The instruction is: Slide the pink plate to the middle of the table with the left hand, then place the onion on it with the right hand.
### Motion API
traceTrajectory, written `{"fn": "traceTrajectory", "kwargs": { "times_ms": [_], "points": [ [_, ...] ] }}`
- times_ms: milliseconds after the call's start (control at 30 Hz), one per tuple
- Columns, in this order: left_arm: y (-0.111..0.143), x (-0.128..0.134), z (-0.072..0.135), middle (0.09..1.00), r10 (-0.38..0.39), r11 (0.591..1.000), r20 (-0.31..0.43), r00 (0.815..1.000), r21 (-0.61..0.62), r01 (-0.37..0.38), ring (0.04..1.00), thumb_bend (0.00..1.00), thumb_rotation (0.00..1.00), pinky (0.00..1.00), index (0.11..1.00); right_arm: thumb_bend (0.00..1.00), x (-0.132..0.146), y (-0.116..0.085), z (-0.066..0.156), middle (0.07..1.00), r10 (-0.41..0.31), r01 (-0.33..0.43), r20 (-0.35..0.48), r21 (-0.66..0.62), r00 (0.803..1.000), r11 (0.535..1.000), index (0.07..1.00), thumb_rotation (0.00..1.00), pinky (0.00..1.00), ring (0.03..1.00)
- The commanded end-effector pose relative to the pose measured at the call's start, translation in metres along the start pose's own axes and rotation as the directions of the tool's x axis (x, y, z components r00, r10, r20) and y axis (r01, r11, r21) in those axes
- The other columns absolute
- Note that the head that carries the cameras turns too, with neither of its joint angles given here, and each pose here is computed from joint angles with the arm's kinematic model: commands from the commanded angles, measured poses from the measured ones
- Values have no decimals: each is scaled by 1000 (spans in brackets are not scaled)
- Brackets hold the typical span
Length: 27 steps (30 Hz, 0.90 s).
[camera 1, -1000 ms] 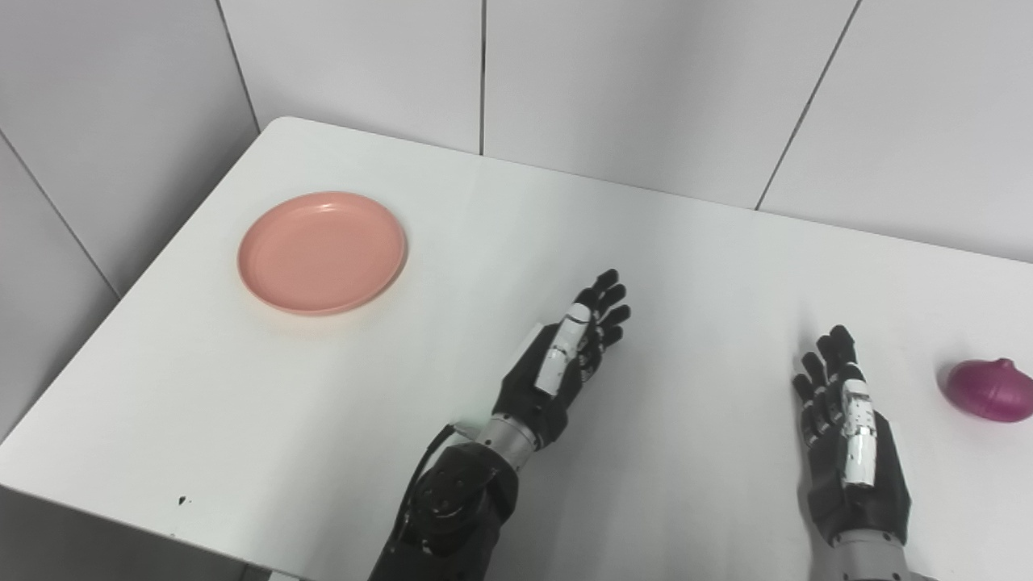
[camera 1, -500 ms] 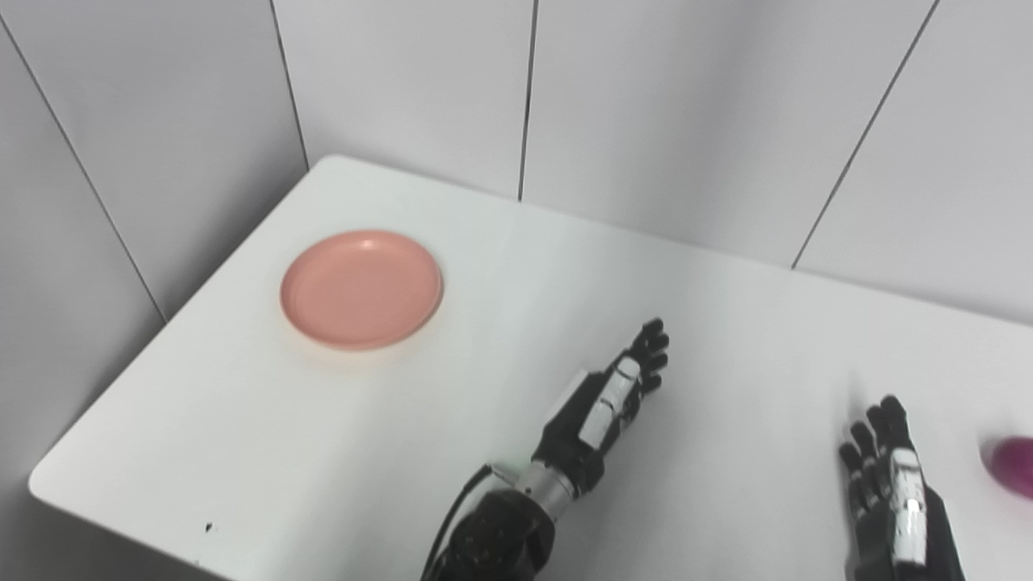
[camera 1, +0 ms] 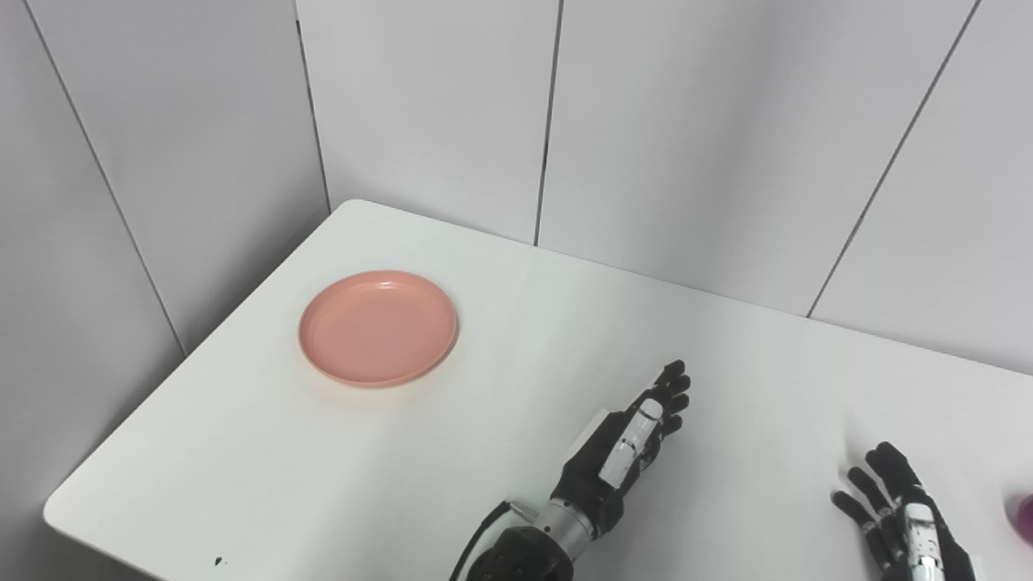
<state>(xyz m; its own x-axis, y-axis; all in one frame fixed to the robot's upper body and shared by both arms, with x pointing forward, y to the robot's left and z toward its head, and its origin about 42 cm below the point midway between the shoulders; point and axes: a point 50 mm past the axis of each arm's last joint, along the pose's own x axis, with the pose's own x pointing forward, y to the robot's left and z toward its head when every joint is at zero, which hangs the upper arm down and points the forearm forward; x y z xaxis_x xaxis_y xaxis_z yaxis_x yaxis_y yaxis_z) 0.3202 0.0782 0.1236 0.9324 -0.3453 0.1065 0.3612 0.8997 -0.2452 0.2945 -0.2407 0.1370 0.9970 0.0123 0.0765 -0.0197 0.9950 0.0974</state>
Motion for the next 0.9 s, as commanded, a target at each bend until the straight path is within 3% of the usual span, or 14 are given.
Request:
{"fn": "traceTrajectory", "kwargs": {
  "times_ms": [0,500,867],
  "points": [
    [-10,2,-6,1000,3,1000,4,1000,-29,-3,1000,453,1000,1000,1000,452,3,4,4,901,7,-7,47,8,999,1000,876,824,766,873],
    [-1,2,18,1000,24,1000,68,997,-15,-23,1000,474,1000,1000,1000,578,5,7,2,887,7,-7,57,-1,998,1000,854,820,718,855],
    [5,8,54,1000,25,998,158,987,45,-32,1000,463,1000,1000,995,568,6,7,0,888,0,-1,55,5,998,1000,855,826,720,852]
  ]
}}
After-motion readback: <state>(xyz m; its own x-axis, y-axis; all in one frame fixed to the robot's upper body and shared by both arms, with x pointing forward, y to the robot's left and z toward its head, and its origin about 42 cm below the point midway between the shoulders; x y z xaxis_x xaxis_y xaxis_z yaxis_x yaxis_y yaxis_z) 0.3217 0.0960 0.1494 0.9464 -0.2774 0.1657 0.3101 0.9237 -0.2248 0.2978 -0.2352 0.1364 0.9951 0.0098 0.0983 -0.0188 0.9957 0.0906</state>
